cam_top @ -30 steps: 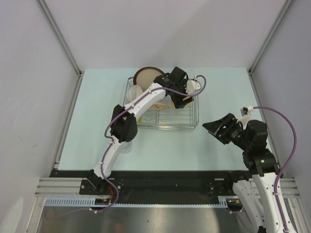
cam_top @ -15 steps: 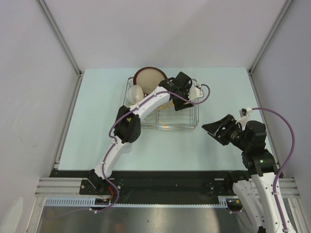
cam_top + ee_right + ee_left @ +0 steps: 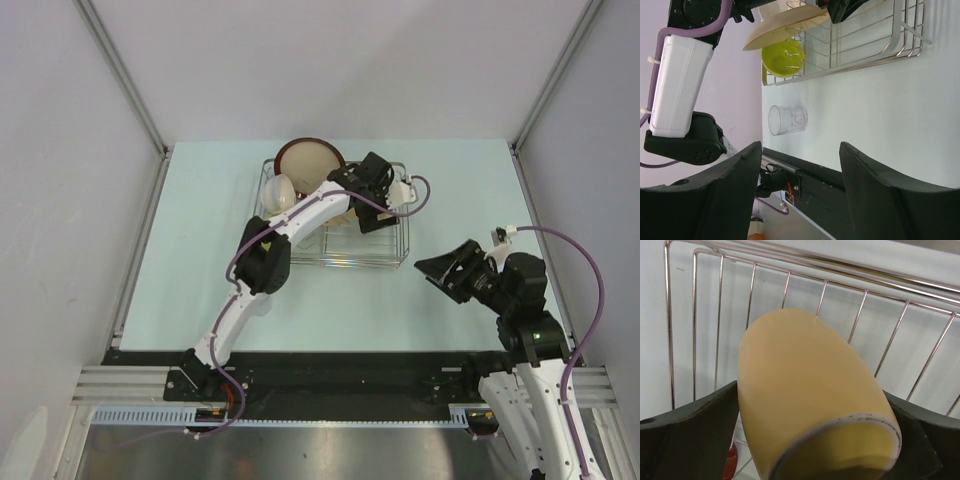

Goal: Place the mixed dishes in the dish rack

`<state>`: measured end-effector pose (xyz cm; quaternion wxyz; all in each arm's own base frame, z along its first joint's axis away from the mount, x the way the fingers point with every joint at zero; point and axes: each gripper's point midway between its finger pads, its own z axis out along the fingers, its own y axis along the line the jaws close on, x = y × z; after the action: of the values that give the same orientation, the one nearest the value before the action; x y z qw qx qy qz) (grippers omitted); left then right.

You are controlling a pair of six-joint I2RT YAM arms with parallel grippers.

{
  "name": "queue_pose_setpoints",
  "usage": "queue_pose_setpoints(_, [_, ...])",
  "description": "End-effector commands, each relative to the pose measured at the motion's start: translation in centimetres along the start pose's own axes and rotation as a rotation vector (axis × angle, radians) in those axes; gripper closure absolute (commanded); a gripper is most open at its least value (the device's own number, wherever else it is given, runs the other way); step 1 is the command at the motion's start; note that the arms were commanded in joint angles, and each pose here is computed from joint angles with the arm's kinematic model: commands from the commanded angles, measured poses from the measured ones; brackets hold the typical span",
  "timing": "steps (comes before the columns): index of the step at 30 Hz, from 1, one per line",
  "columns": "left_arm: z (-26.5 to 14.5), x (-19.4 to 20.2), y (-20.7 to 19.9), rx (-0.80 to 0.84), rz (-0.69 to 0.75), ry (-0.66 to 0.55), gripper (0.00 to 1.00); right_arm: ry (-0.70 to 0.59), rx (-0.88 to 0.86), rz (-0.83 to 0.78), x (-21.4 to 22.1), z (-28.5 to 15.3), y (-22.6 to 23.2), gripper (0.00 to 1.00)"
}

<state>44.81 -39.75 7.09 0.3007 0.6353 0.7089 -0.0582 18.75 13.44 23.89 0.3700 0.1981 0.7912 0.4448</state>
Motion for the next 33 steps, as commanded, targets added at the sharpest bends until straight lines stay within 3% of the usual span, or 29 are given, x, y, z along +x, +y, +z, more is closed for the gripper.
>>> queue_pose_setpoints(1, [-4.7,-3.0,3.2,-0.112,-0.016,-0.088,0.00,0.000,-0.043,0.001,0.1,-0.2,0.8,0.32])
queue_pose_setpoints(9, [-9.0,-5.4,4.9,-0.187,0.008,-0.157,0.00,0.000,-0.065,-0.004,0.0,-0.3,1.3,0.32])
queue_pose_setpoints(23, [-10.0,-5.8,5.0,-0.194,0.008,-0.178,0.00,0.011,-0.065,-0.007,0.2,-0.2,1.3,0.32])
queue_pose_setpoints(26, [-12.2,-7.0,6.1,-0.241,0.009,-0.215,0.00,0.011,-0.062,-0.026,0.1,0.0,1.1,0.32])
queue_pose_setpoints(32, [-23.0,-9.3,10.9,-0.395,-0.077,-0.372,0.00,0.037,-0.020,-0.066,0.2,0.6,0.1,0.32])
queue_pose_setpoints(33, [-26.3,-9.3,11.5,-0.432,-0.087,-0.404,0.00,0.036,-0.023,-0.074,0.2,0.7,0.2,0.33])
